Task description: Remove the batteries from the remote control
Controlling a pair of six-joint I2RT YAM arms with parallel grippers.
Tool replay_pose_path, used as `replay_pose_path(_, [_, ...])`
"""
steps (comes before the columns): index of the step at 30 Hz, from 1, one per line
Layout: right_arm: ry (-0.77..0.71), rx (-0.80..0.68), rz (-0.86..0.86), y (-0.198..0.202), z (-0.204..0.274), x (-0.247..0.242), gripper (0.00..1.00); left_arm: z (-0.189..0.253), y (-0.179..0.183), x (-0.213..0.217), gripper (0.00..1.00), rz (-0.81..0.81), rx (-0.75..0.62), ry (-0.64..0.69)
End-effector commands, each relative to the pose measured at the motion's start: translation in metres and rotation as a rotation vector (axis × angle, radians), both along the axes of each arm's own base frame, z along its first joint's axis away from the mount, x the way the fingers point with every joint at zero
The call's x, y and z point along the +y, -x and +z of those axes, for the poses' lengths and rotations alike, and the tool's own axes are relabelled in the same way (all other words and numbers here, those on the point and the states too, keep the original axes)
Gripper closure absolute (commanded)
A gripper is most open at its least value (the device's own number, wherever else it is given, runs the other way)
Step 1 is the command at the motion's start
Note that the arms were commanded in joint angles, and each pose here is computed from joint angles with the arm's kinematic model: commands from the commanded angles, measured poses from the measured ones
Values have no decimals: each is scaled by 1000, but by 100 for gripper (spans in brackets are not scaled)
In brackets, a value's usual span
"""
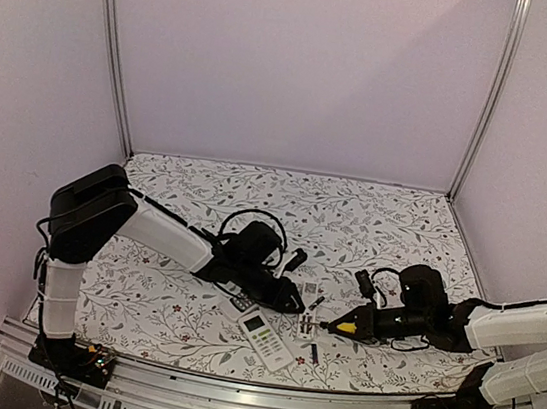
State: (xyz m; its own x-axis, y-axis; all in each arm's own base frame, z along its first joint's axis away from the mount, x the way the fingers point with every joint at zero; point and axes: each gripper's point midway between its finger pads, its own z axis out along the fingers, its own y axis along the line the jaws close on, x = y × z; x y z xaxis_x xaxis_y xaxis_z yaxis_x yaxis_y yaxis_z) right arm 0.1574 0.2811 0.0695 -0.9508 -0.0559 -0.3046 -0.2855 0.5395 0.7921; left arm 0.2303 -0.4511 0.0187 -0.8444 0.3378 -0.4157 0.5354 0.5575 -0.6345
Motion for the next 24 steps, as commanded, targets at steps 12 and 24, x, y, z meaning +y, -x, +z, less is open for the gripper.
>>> replay_pose_path(12, [-53,-64,-29,-4,21,-1,100,41,-28,29,54,107,-84,38])
replay_pose_path(24, [227,-249,-312,-43,32,-60,100,88,-46,74,22,138,-324,-75])
